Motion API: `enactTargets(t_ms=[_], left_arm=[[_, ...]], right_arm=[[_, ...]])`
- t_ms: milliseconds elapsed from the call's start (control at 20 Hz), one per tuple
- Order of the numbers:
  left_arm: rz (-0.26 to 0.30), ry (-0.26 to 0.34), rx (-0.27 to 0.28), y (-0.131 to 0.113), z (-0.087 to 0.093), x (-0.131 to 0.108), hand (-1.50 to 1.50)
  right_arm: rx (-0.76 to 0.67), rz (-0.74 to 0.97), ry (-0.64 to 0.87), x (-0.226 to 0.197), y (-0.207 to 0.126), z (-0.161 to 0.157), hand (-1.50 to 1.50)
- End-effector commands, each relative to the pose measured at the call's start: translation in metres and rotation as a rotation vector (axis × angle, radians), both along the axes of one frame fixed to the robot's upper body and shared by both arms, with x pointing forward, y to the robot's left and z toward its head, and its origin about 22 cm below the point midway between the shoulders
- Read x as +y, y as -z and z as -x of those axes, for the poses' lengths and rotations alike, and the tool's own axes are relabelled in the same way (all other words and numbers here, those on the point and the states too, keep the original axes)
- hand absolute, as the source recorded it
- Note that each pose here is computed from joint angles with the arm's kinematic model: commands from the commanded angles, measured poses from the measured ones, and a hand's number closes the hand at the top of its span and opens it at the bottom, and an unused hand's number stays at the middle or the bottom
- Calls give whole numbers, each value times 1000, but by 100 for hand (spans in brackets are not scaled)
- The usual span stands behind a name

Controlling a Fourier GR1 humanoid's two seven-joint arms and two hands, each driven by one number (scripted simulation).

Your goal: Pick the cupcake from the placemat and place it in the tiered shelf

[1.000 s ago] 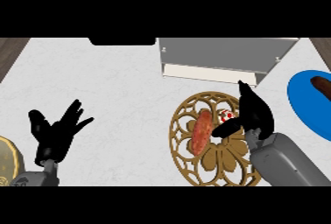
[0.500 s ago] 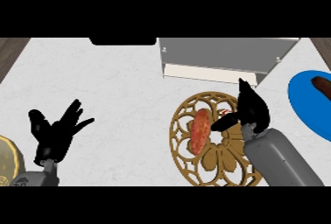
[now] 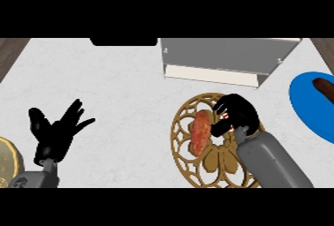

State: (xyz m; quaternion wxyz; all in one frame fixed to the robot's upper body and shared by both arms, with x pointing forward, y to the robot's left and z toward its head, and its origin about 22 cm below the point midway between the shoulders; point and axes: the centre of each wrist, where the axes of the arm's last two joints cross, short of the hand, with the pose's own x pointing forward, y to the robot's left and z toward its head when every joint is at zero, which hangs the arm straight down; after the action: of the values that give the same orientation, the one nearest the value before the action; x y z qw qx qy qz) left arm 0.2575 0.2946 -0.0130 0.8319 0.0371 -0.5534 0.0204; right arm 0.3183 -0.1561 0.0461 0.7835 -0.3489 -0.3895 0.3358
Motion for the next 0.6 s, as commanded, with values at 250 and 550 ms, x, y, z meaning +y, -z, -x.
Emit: enactTargets(t_ms=[250, 550], left_arm=[[-1, -7, 62, 11, 4, 1, 0], [-14, 3, 59, 14, 5, 5, 0]], right_arm=[[-41, -70, -225, 72, -3, 11, 150], [-123, -63, -421, 134, -18, 15, 150]])
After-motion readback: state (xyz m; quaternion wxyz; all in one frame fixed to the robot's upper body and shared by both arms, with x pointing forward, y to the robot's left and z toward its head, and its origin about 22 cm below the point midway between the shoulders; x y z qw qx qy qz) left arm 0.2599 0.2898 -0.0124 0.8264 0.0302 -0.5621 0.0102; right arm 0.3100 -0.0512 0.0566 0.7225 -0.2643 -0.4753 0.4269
